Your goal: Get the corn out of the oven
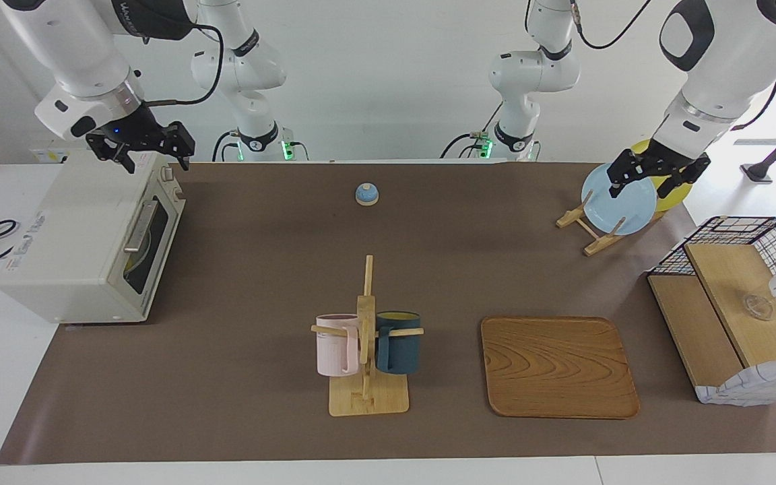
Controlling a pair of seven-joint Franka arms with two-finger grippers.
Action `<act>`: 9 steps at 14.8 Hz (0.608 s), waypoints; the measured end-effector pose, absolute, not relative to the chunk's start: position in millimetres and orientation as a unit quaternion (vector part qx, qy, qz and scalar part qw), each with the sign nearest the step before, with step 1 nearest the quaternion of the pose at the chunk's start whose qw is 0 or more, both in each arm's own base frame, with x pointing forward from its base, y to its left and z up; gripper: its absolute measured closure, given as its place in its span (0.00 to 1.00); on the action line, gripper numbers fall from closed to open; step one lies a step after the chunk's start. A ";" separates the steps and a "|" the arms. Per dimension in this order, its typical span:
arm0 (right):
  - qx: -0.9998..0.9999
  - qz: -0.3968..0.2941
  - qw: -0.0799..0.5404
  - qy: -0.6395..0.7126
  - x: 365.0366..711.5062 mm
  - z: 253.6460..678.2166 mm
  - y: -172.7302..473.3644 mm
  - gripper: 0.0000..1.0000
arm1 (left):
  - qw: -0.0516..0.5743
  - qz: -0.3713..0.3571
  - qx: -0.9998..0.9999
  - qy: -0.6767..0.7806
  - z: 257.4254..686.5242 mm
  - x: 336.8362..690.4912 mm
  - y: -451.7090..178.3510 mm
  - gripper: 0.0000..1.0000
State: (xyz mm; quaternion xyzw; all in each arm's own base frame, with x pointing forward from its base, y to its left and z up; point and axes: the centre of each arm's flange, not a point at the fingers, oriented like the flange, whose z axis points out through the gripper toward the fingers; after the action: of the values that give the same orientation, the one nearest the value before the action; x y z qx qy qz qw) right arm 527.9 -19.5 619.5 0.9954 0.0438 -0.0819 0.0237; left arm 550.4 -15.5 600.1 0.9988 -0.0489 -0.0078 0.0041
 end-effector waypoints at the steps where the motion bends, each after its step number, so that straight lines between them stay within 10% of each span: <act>1: 0.995 -0.082 0.024 0.044 527.9 619.5 -19.5 0.00 | 0.004 -0.008 0.999 -0.049 600.1 550.4 -15.5 0.00; 9: 0.997 -0.070 0.024 0.034 530.5 620.0 -26.9 0.00 | 0.004 -0.008 0.999 -0.049 600.1 550.4 -15.5 0.00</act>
State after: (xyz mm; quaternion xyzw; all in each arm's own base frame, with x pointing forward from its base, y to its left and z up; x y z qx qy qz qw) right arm 530.5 -26.9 620.0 0.9967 0.0338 -0.0702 0.0243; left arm 550.4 -15.5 600.1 0.9988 -0.0489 -0.0078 0.0041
